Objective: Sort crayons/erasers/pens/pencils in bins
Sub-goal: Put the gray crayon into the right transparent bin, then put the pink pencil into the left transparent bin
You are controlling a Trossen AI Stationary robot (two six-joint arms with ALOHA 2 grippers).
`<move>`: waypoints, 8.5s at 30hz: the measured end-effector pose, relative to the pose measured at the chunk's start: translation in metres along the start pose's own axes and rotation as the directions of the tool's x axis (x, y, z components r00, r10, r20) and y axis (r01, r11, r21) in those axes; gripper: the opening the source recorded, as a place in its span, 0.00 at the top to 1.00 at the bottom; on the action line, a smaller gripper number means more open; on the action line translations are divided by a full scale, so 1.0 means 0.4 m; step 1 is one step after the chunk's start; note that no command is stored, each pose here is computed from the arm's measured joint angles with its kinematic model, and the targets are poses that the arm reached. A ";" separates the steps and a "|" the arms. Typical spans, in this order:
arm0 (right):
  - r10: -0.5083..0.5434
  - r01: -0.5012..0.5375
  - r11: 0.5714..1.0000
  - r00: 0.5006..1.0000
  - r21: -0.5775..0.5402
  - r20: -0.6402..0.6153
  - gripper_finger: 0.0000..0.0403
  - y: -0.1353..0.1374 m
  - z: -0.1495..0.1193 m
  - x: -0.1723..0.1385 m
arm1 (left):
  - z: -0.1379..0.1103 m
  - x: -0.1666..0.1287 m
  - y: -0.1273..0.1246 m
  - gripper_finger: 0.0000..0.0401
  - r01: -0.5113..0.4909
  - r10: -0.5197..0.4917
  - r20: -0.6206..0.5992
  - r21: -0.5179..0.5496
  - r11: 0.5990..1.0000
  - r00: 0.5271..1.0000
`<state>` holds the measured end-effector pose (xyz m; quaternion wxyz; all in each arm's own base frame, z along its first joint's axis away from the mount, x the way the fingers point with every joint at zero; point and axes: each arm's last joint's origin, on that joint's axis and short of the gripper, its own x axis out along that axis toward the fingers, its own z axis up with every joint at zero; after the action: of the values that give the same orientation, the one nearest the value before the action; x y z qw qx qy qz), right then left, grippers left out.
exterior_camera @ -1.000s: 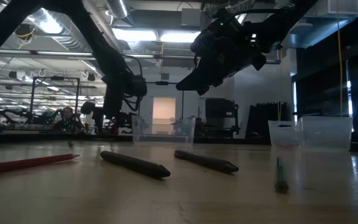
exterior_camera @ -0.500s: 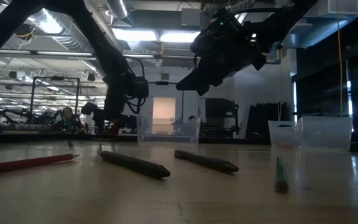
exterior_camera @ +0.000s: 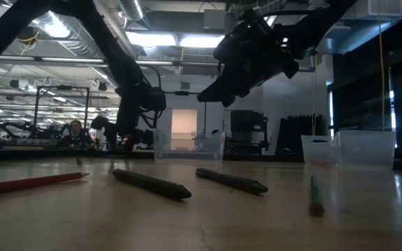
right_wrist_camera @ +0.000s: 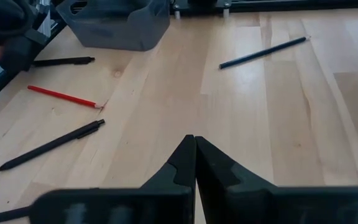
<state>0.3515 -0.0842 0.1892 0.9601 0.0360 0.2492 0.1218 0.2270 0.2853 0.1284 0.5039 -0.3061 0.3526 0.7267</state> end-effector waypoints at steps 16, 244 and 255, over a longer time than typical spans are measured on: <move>-0.027 0.027 0.999 1.000 -0.025 -0.006 0.97 0.011 0.018 -0.027 | -0.034 -0.061 0.005 0.58 0.068 -0.056 -0.136 0.081 0.994 0.989; -0.550 0.532 0.835 0.819 -0.144 -0.163 0.48 0.012 -0.088 -0.271 | -0.458 -0.552 0.005 0.69 0.337 -0.941 -0.174 0.939 -0.070 0.291; -0.467 0.625 0.765 0.703 0.153 -0.537 0.65 0.105 -0.157 -0.305 | -0.415 -0.541 -0.009 0.69 0.278 -0.954 -0.235 0.944 -0.178 0.185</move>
<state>0.2086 -0.0737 0.1971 0.8424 0.0861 0.4887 -0.2102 0.3112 0.0382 0.2071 0.9575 0.1336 0.2532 0.0354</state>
